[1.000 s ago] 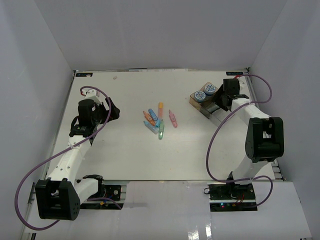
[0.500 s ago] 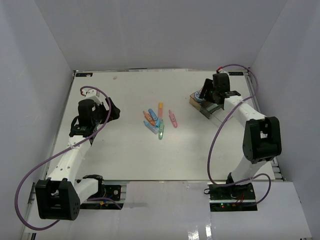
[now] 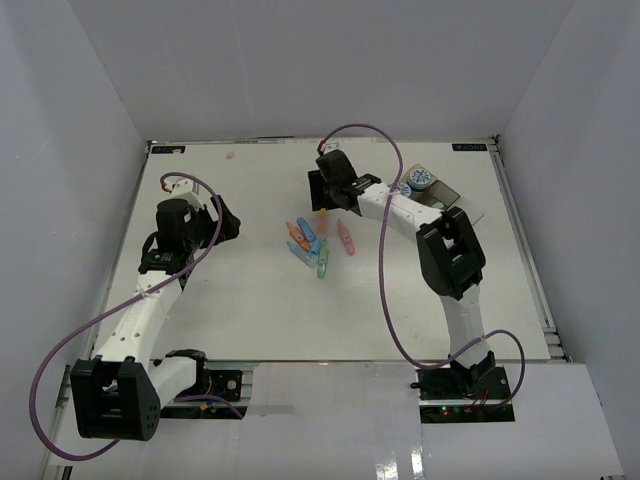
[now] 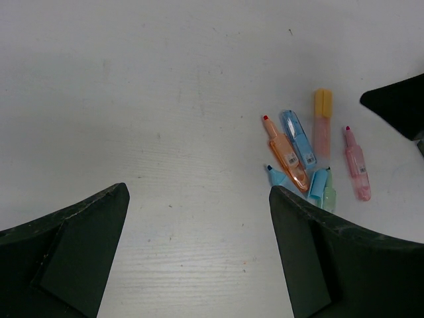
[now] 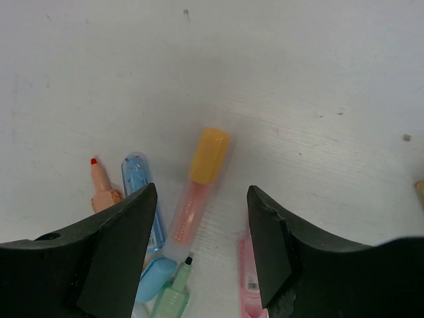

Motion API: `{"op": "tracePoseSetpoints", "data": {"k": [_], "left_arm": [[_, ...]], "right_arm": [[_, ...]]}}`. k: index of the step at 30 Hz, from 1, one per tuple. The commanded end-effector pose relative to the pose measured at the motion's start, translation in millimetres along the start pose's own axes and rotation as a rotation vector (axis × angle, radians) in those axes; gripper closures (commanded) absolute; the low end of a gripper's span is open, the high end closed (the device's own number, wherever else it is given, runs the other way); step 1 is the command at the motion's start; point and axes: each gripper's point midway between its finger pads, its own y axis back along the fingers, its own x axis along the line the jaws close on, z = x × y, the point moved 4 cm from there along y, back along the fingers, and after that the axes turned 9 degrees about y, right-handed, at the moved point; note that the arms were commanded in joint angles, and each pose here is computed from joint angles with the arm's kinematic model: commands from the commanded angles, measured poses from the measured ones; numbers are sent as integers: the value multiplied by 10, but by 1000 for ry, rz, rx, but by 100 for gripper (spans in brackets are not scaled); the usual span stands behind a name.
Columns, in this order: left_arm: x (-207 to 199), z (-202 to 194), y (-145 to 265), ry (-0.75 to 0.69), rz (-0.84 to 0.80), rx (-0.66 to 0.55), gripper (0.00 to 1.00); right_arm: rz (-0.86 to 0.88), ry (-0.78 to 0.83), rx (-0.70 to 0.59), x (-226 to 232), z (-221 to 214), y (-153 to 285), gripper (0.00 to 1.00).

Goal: Sort the stationery into containers
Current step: Pick up the pen from the center of the board.

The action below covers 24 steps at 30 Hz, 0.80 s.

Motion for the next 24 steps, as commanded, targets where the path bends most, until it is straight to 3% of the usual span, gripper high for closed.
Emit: {"op": "tracePoseSetpoints", "data": {"k": [1, 11, 17, 21, 24], "left_arm": [[-15, 55, 7, 4, 0, -14, 2], [-12, 50, 1, 8, 2, -7, 2], [-11, 48, 2, 10, 2, -6, 2], [-2, 37, -2, 9, 6, -3, 2], [-10, 45, 3, 10, 3, -5, 2]], "right_arm": [[-63, 3, 48, 31, -46, -112, 37], [-97, 15, 133, 219, -445, -495, 41], [-100, -10, 156, 240, -589, -600, 54], [-94, -21, 150, 255, -577, -643, 68], [-79, -31, 129, 290, -486, -651, 72]]}}
